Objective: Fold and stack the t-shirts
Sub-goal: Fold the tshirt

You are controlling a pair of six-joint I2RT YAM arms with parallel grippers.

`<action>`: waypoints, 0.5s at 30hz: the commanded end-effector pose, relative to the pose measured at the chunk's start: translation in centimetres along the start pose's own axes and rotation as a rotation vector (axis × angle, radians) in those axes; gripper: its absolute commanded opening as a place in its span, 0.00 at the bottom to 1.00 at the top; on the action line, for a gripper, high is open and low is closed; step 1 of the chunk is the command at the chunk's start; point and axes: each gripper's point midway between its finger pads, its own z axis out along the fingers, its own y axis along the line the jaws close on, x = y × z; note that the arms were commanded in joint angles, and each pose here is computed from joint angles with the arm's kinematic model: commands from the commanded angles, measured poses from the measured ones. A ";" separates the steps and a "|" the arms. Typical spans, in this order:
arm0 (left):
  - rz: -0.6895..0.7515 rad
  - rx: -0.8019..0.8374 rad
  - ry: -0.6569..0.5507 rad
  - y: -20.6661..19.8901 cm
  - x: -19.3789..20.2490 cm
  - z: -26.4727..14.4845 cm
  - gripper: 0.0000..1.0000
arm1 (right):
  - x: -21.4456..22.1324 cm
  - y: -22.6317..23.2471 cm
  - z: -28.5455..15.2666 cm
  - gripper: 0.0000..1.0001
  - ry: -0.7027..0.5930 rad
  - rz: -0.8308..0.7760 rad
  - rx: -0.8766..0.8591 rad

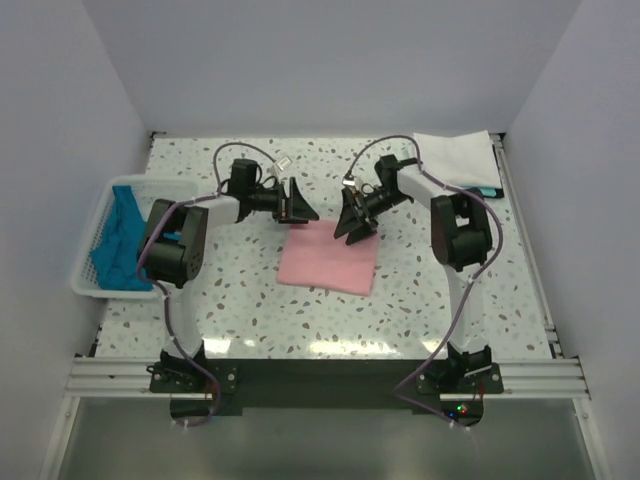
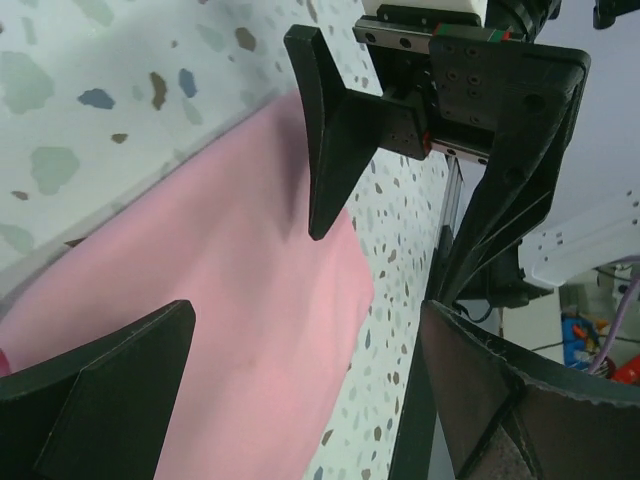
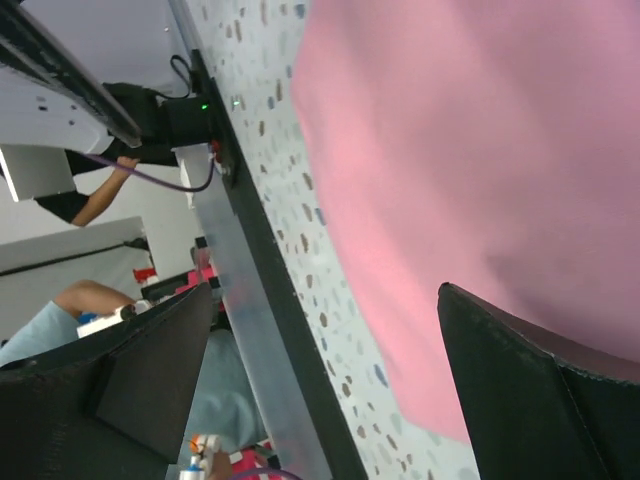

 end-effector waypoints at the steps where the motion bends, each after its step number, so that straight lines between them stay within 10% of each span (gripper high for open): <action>1: -0.030 -0.015 -0.084 1.8 -1.9 1.0 1.00 | -2.8 -2.4 -0.8 0.98 -0.064 -0.031 0.035; 15: -0.064 -0.118 -0.088 6.4 -1.3 -1.0 1.00 | -3.9 -5.6 -2.6 0.94 -0.058 0.012 -0.071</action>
